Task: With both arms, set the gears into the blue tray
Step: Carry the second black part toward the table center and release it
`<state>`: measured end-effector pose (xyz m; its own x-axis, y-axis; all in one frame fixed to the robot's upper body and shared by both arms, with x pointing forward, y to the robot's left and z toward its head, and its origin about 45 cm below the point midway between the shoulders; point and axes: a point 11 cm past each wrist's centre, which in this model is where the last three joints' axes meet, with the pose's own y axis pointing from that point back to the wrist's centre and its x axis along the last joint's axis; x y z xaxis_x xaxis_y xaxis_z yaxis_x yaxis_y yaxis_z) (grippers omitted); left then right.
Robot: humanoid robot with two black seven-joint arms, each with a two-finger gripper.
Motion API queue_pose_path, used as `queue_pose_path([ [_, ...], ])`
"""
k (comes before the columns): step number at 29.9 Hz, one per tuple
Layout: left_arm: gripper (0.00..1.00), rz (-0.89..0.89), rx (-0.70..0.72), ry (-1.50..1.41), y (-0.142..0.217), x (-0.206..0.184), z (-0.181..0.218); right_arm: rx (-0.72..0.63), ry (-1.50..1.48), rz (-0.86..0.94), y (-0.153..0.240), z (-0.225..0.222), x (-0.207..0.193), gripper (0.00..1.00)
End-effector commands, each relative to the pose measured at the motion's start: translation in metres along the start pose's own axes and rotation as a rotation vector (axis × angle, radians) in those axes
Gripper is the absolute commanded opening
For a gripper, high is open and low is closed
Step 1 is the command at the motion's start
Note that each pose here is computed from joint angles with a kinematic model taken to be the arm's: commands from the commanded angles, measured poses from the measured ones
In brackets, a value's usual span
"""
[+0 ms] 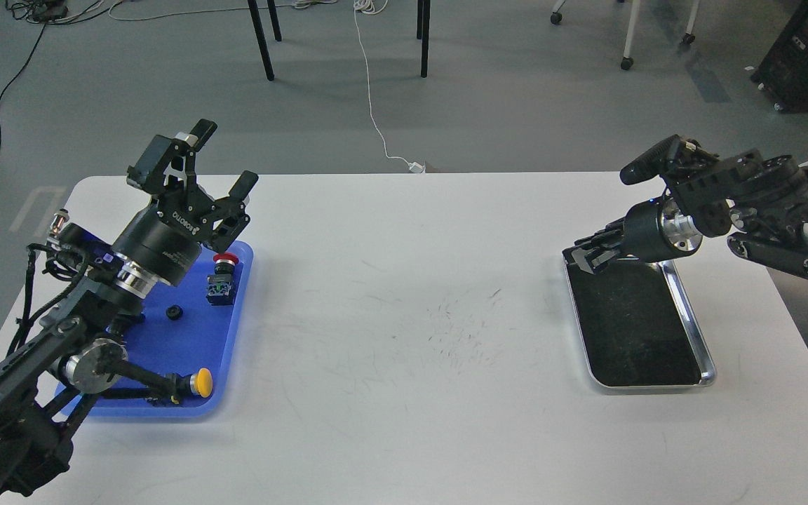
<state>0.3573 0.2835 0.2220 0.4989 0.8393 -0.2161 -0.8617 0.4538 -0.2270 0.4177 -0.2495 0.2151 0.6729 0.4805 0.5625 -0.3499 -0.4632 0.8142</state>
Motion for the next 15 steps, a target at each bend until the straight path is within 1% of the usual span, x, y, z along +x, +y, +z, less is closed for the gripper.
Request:
queue_pose_path([
  [1,0.98,0.001,-0.001,-0.001,0.0,0.0,0.0,0.082,-0.006,0.006,-0.02,-0.034,0.013,0.23],
  [4,0.98,0.007,-0.008,-0.008,0.0,0.004,0.004,0.163,-0.003,0.004,-0.047,-0.071,0.019,0.24],
  [9,0.98,0.013,-0.002,-0.008,0.004,0.005,0.003,0.255,0.005,-0.002,-0.074,-0.116,0.022,0.24],
  [11,0.98,0.022,-0.001,-0.008,0.007,0.008,0.002,0.289,0.027,-0.012,-0.086,-0.134,0.019,0.24],
  [15,0.98,0.031,0.005,-0.004,0.011,0.009,0.0,0.318,0.067,-0.069,-0.102,-0.155,0.003,0.24],
])
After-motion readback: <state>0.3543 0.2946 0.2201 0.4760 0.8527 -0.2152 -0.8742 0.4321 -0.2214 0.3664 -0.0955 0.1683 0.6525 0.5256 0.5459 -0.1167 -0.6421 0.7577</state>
